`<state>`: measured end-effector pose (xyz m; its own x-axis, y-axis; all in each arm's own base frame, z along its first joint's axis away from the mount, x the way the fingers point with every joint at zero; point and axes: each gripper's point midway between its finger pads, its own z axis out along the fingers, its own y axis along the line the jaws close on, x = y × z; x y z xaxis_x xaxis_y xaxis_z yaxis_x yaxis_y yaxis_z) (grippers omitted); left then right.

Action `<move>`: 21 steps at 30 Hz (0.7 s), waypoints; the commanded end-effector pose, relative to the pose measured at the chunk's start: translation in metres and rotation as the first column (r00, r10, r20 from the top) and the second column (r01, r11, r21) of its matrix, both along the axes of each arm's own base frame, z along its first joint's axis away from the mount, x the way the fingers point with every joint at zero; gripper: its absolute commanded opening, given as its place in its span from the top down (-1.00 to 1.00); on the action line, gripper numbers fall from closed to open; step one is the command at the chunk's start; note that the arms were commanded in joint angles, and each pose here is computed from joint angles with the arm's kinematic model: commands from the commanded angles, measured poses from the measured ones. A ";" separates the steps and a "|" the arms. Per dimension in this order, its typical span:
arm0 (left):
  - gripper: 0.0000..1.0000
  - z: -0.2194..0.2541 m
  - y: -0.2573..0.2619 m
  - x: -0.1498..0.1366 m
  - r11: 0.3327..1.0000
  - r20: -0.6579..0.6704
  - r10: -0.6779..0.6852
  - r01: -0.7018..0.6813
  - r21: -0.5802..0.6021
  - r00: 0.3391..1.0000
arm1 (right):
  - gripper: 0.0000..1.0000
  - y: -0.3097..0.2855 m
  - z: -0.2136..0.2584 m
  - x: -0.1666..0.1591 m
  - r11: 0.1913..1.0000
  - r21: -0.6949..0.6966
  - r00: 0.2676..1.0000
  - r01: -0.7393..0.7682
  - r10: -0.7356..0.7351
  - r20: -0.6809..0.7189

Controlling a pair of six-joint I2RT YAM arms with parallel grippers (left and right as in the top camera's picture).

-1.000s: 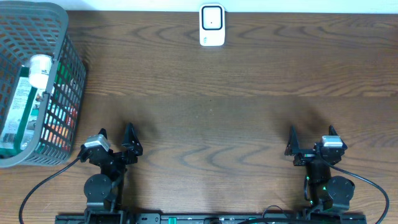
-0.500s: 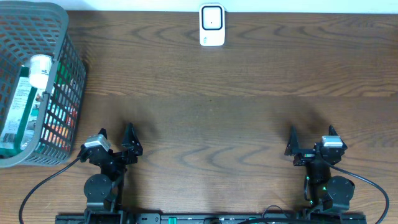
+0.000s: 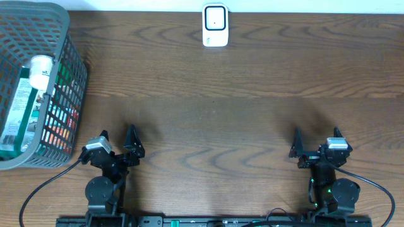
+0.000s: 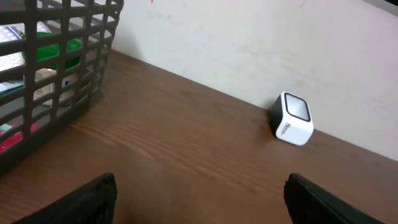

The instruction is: Scan the item barcode

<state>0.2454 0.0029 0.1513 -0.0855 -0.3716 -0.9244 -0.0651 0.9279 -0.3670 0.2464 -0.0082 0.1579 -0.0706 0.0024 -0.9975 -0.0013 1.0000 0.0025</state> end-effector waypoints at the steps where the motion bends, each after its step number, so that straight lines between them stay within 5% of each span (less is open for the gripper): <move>1: -0.71 -0.015 0.004 -0.002 1.000 -0.054 0.021 -0.020 0.016 0.998 | -0.99 0.004 0.000 0.000 1.000 -0.010 1.000 -0.017 0.018 0.003; 21: -0.71 -0.009 -0.003 -0.001 1.000 -0.028 -0.023 0.023 0.004 0.999 | -0.98 0.009 0.001 0.000 0.999 0.022 0.999 -0.045 0.045 0.005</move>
